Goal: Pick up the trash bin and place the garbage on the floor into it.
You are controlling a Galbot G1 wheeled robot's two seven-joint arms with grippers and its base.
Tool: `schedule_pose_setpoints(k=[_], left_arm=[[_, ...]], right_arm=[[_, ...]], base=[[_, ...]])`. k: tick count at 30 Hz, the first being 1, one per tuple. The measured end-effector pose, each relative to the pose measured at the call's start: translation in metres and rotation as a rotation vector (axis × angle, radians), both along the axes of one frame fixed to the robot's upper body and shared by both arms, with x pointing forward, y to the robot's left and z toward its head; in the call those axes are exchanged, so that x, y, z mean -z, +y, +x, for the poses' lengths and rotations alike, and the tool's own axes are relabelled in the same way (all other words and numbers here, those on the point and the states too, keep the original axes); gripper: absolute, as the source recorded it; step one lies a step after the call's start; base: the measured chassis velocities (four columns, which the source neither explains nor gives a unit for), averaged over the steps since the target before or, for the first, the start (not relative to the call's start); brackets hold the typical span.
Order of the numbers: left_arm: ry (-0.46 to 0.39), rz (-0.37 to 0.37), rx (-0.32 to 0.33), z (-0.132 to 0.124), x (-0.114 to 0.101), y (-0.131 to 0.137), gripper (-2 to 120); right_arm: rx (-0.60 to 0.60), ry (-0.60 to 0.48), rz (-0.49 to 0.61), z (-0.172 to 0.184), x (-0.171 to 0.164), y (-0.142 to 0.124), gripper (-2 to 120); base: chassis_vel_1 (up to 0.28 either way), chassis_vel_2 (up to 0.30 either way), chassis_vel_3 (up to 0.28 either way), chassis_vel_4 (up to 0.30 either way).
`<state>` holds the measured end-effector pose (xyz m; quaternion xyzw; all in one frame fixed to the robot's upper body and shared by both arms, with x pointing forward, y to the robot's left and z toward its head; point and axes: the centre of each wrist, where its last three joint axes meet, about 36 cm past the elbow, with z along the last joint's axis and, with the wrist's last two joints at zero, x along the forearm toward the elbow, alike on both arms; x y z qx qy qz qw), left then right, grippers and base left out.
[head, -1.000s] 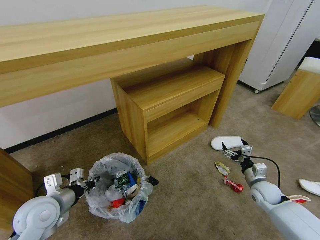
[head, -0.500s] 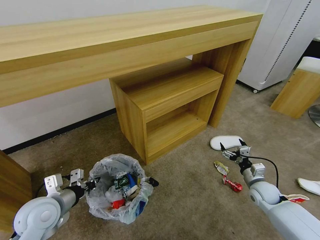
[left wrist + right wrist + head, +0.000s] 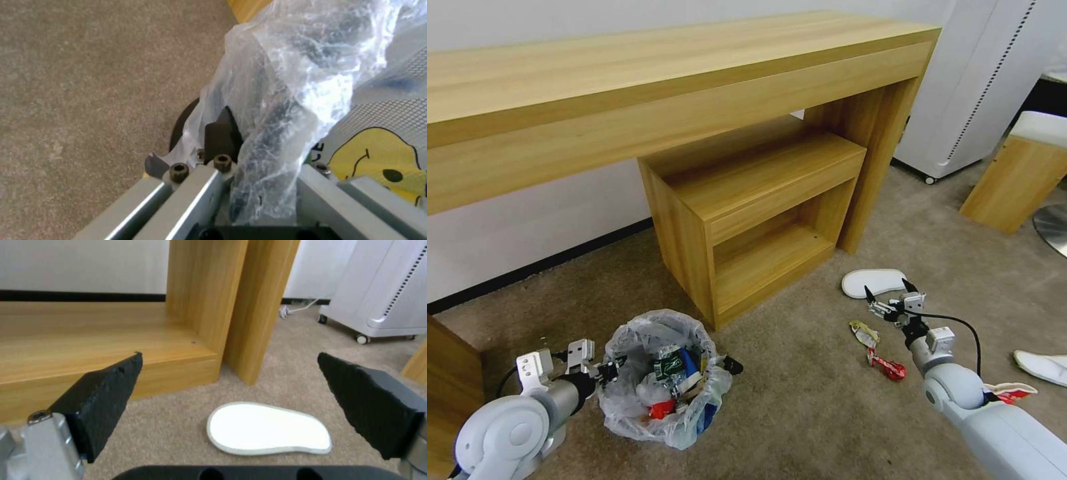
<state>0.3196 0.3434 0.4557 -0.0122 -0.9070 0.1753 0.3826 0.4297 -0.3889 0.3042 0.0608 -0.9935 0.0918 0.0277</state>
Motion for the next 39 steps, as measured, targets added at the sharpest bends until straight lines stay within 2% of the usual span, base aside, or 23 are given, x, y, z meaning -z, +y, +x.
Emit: schedule_pose_setpoints(k=[39], left_arm=[[-0.003,0.004,0.003,-0.0011,0.0014,0.0009,0]], right_arm=[[-0.019,-0.005,-0.013,-0.0004,0.0049,-0.001,100]], base=[[-0.009,-0.007,-0.008,-0.009]])
